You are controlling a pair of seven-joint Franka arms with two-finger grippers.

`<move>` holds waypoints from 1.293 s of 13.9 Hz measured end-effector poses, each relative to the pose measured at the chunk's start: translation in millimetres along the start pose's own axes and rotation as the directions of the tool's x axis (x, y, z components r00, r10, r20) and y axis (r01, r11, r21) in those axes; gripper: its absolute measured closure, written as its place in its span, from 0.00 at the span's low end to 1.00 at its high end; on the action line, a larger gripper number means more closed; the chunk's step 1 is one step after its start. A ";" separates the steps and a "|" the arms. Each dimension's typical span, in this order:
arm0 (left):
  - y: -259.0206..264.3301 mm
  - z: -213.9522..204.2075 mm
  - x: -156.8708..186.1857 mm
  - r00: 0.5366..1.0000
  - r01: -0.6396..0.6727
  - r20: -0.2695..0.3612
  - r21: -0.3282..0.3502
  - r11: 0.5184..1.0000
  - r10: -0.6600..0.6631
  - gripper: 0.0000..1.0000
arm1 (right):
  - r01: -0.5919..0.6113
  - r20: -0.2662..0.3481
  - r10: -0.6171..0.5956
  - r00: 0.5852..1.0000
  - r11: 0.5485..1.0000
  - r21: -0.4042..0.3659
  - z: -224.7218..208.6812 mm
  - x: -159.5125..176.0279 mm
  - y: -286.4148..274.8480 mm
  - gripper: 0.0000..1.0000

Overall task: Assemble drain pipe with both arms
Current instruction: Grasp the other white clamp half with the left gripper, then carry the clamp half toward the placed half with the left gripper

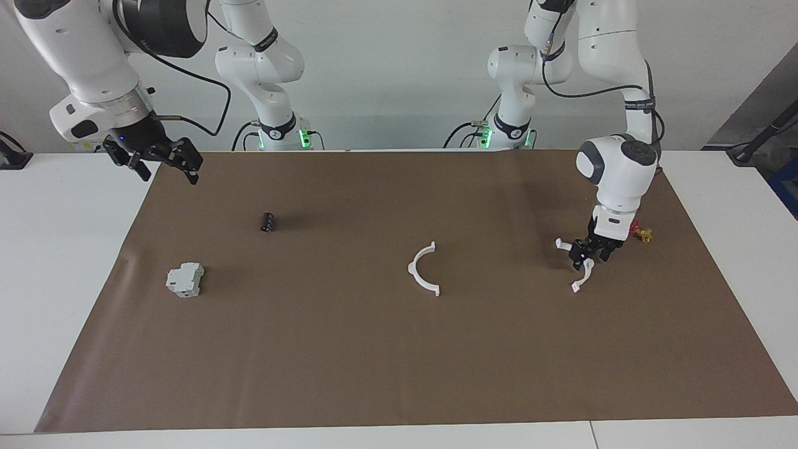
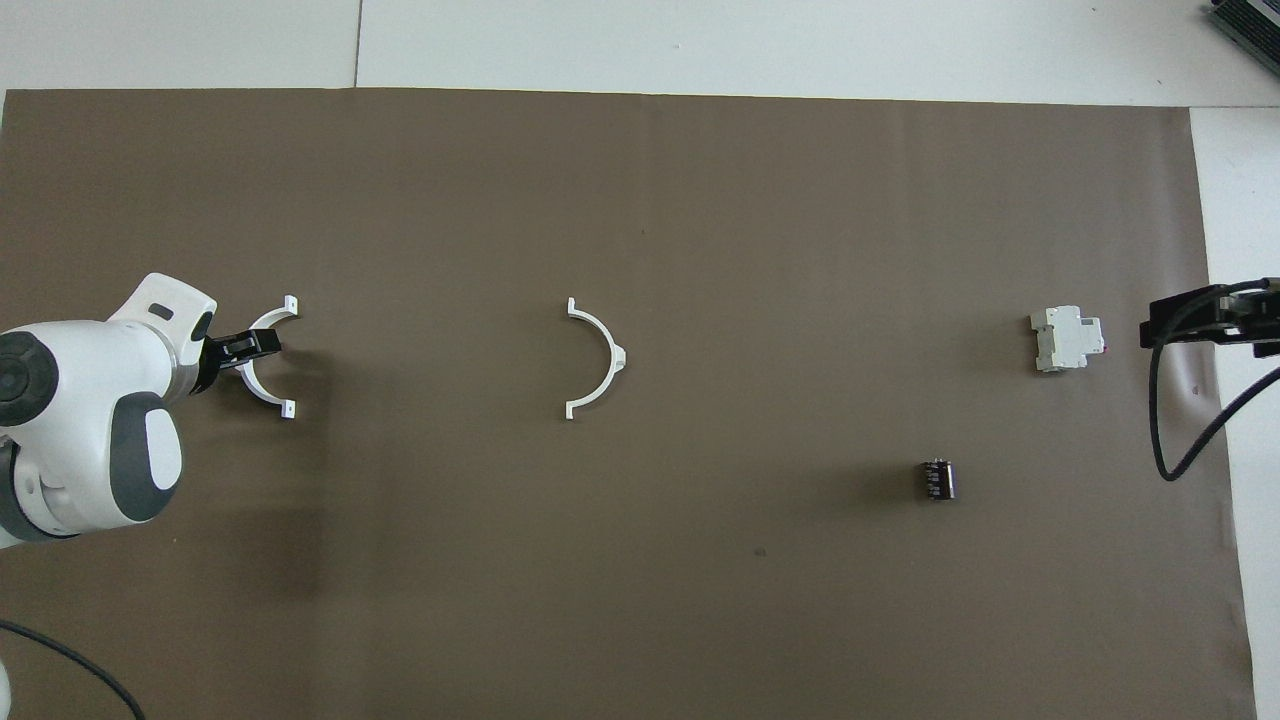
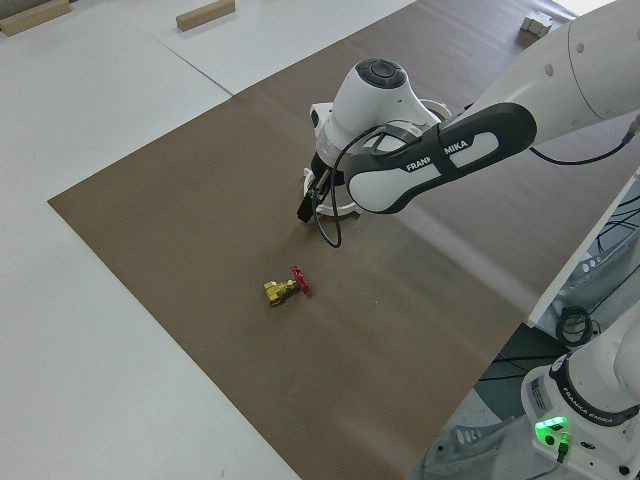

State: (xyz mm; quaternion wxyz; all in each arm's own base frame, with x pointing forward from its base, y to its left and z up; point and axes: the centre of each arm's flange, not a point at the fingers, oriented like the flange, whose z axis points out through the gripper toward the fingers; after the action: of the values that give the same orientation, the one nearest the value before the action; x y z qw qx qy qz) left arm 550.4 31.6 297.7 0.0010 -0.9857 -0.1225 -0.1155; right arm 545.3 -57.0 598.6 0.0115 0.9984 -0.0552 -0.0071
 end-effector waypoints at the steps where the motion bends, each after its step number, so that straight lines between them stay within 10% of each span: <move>1: 0.0 0.0 0.0 1.000 0.000 0.000 0.000 1.000 0.000 0.36 | 0.001 0.000 -0.001 1.000 1.000 0.000 0.0 0.0 -0.6 0.00; 6: -0.2 -0.5 0.5 1.000 -0.009 -0.001 0.000 1.000 0.009 0.79 | 0.014 0.001 -0.014 1.000 1.000 -0.001 -0.1 -0.2 -8.0 0.00; 18: 104.3 -34.8 -7.5 0.980 -0.164 0.111 -0.034 0.986 0.167 0.79 | 0.074 0.010 -0.074 0.997 0.997 -0.005 -31.1 -9.2 -56.4 0.00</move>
State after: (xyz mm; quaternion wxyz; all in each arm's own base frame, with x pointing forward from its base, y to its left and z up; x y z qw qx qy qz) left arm 560.6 -72.4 332.6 -0.0085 -0.9974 -0.0384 -0.0602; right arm 542.8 0.7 628.5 0.0135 0.9997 -0.0183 -0.0126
